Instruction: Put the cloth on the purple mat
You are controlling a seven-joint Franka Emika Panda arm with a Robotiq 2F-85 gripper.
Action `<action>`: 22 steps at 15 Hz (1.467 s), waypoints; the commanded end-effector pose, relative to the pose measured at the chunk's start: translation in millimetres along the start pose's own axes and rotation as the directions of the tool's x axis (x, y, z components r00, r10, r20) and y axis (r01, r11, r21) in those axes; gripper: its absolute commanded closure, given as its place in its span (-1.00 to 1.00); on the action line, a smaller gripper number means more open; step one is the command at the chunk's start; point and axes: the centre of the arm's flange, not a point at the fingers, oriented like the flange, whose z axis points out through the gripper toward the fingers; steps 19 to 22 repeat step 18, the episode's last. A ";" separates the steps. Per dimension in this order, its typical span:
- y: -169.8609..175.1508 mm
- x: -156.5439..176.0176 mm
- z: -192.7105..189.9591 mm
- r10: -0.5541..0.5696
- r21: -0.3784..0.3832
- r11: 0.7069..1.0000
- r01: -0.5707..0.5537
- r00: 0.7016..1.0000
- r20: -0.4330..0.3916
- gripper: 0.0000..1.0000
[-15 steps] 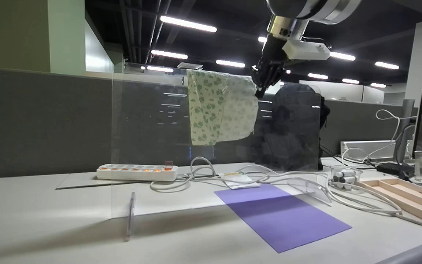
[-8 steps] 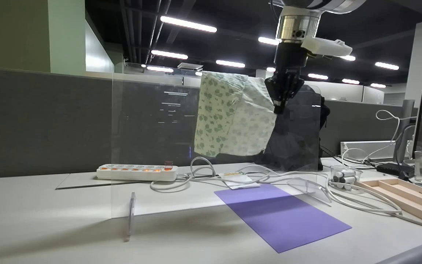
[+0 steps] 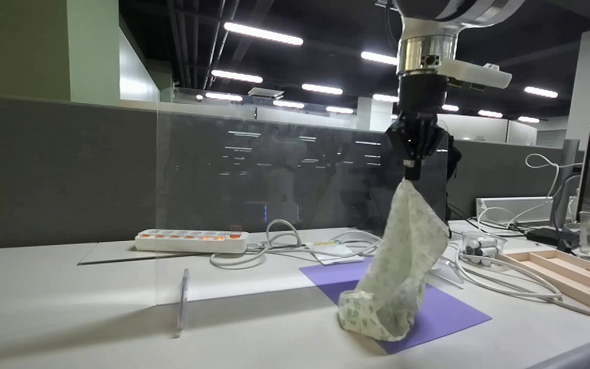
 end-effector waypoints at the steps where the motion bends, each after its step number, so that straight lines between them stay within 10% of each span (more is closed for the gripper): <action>1: 8.0 4.9 6.2 0.035 0.009 0.999 -0.035 0.999 0.031 1.00; 4: 12.0 9.0 12.8 0.058 0.018 0.998 -0.059 0.997 0.048 1.00; 5: 13.5 10.2 14.3 0.071 0.022 0.997 -0.072 0.996 0.053 0.55; 16: 45.9 13.2 13.3 0.299 0.027 0.953 -0.301 0.952 0.067 -0.91; 22: 52.7 10.2 12.2 0.324 0.024 0.945 -0.326 0.943 0.070 -1.00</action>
